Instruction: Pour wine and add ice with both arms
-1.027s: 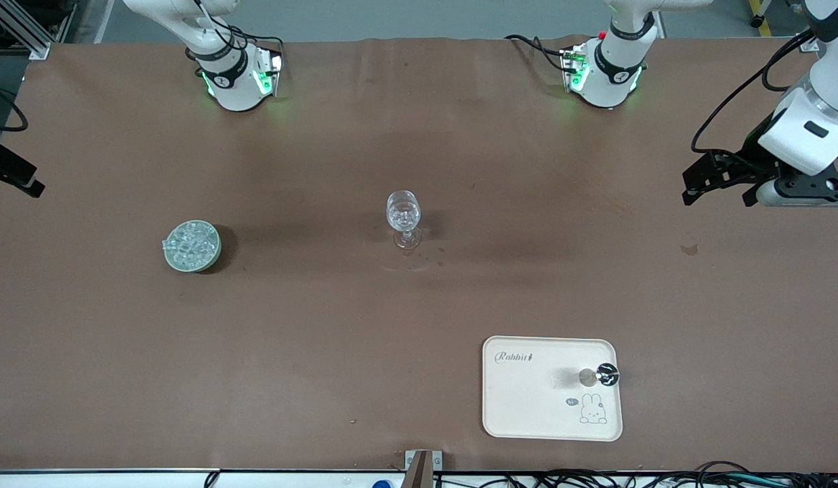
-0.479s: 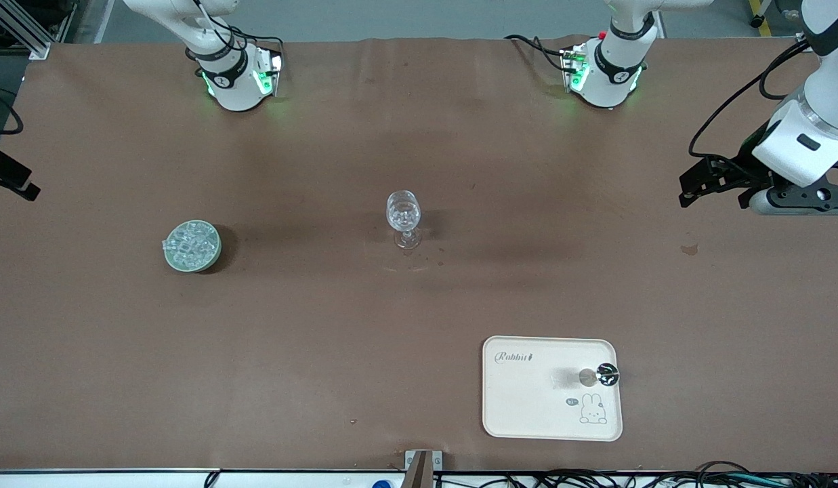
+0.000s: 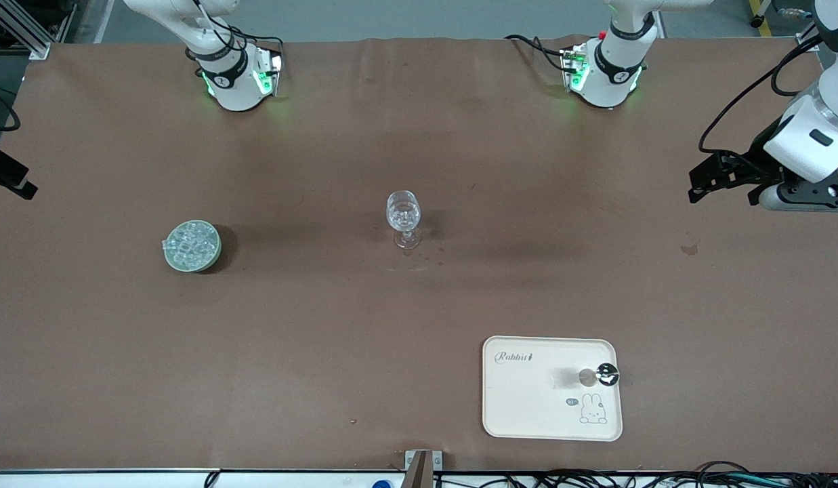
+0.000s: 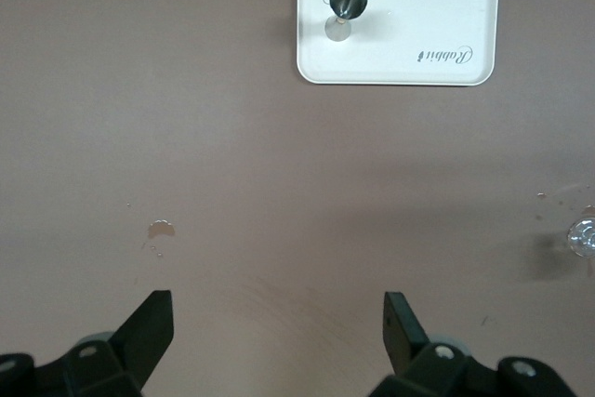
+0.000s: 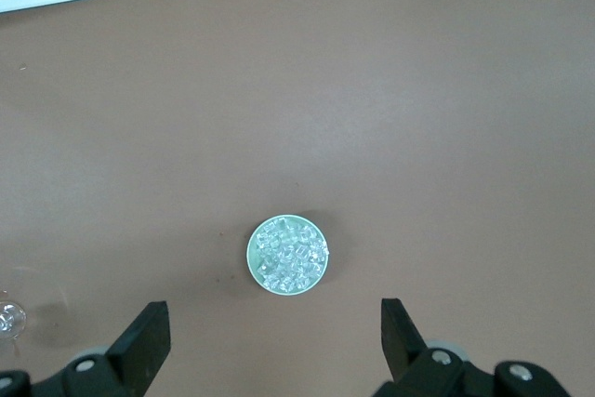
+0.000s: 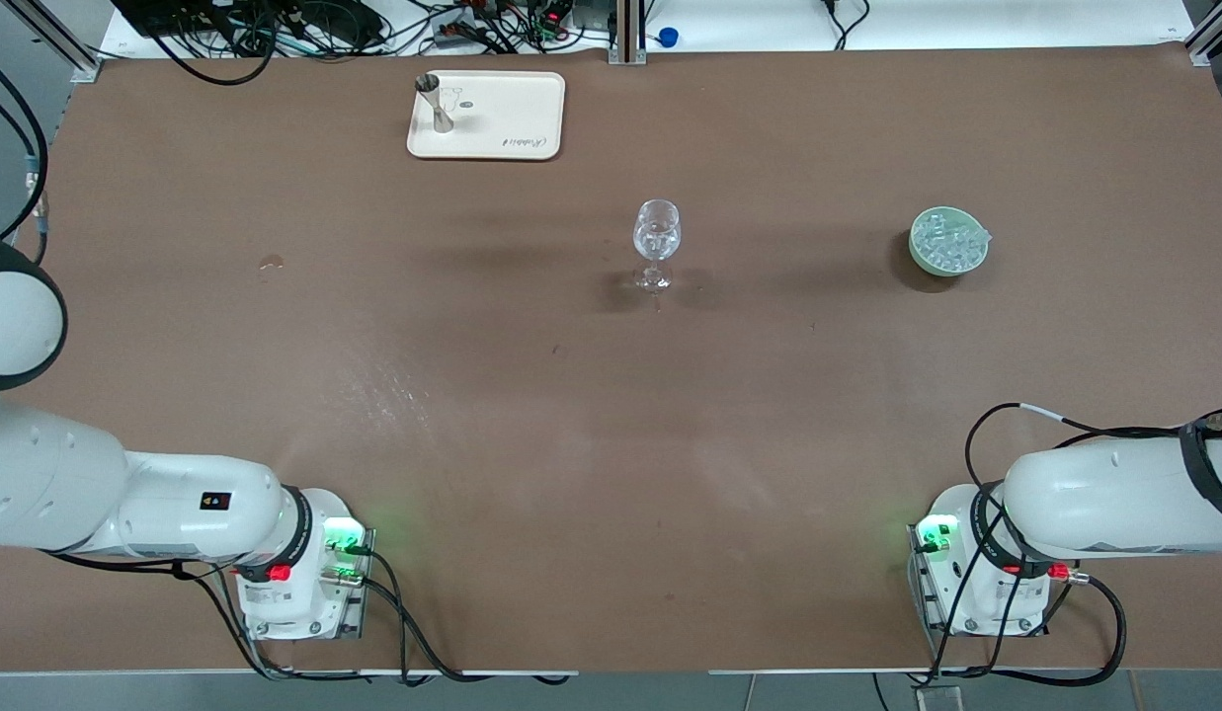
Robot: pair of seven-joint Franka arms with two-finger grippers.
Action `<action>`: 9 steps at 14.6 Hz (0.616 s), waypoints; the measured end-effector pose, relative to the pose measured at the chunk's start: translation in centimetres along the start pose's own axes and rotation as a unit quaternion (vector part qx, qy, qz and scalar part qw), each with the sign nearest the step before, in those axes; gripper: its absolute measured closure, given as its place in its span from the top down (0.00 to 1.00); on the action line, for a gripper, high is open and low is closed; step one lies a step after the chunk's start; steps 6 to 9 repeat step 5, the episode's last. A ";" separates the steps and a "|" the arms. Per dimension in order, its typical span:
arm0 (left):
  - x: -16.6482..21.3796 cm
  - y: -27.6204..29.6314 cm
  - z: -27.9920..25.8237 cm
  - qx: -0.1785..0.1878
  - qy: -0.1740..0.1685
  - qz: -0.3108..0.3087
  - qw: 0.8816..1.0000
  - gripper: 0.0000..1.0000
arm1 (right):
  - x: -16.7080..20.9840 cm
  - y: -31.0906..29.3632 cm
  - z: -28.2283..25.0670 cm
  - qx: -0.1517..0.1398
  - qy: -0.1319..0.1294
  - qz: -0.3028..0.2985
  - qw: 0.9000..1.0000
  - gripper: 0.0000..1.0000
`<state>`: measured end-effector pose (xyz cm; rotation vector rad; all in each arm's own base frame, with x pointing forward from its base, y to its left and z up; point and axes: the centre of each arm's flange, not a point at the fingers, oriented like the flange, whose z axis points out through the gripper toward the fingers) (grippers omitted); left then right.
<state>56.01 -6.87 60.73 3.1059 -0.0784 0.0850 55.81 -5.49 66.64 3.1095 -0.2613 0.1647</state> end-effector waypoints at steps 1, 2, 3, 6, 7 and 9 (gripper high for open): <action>0.0 0.0 0.0 0.000 0.000 0.000 1.000 1.00 | 0.0 0.0 0.0 0.000 0.000 -0.001 1.000 1.00; 0.0 0.0 0.0 0.000 0.000 0.000 1.000 1.00 | 0.0 -0.1 0.0 0.000 0.000 -0.001 1.000 1.00; 0.0 0.0 0.0 0.000 0.000 0.000 1.000 1.00 | 0.0 -0.1 0.0 0.000 0.000 -0.001 1.000 1.00; 0.0 0.0 0.0 0.000 0.000 0.000 1.000 1.00 | 0.0 -0.3 0.0 0.000 0.000 -0.004 1.000 1.00; 0.0 0.0 0.0 0.000 0.000 0.000 1.000 1.00 | 0.0 -0.3 0.0 0.000 0.000 -0.004 1.000 1.00; 0.0 0.0 0.0 0.000 0.000 0.000 1.000 1.00 | 0.0 -0.3 0.0 0.000 0.000 -0.004 1.000 1.00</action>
